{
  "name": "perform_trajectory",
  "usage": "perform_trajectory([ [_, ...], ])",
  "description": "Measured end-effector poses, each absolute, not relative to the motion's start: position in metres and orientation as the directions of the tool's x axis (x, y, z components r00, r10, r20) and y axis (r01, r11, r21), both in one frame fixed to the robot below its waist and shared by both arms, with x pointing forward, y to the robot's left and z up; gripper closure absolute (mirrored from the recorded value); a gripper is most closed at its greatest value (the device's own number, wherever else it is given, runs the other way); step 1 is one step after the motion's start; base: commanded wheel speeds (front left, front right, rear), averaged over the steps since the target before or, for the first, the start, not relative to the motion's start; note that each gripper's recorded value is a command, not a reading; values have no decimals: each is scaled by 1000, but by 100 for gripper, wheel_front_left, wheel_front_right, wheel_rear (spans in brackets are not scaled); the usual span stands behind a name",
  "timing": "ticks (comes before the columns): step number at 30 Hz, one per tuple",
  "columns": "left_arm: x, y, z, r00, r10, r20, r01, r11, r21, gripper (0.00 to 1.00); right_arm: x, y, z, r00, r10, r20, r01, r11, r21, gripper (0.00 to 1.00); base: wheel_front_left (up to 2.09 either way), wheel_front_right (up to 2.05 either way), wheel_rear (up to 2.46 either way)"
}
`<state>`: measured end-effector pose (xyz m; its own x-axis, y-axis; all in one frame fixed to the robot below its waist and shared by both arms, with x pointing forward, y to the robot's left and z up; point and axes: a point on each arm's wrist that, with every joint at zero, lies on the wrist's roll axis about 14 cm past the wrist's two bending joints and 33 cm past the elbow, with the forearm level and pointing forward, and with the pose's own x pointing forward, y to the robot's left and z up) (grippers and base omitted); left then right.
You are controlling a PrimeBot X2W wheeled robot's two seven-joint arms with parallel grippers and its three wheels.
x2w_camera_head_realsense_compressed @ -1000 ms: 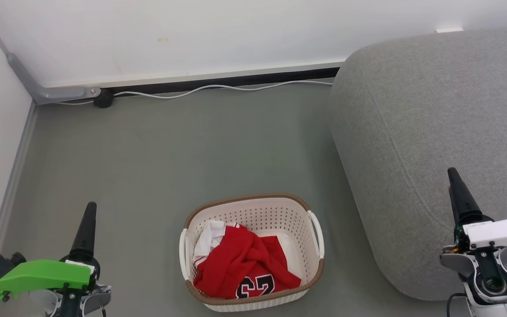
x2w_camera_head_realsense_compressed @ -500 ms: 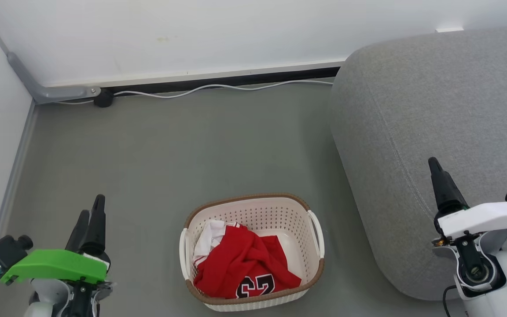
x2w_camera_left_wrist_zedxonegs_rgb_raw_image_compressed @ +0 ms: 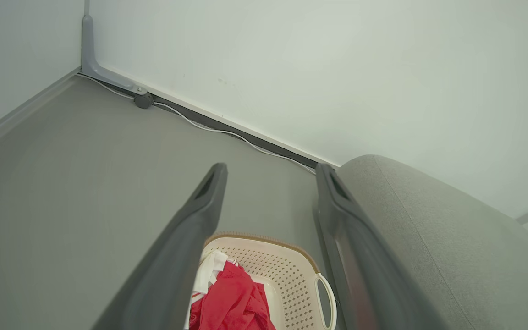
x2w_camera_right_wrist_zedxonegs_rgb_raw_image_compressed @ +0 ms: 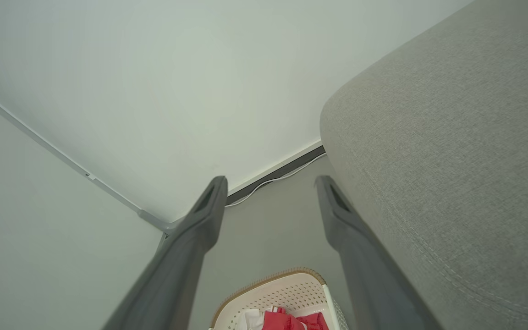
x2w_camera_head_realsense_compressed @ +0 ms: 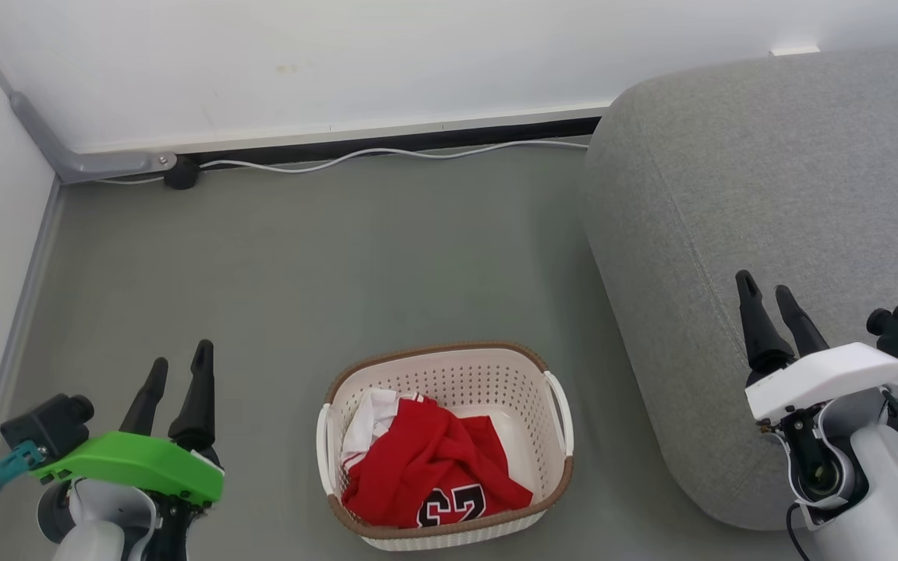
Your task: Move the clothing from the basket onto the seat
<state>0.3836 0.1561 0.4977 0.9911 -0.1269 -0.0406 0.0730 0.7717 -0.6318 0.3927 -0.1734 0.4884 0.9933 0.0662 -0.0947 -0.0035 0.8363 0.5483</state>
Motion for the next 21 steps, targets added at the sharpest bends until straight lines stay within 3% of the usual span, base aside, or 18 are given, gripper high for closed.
perform_trajectory([
  [21, 379, 142, 477, 984, -154, -85, 110, 915, -387, 0, 395, -158, 488, 992, 104, -67, -83, 962, 261, 0, 0, 0, 0],
])
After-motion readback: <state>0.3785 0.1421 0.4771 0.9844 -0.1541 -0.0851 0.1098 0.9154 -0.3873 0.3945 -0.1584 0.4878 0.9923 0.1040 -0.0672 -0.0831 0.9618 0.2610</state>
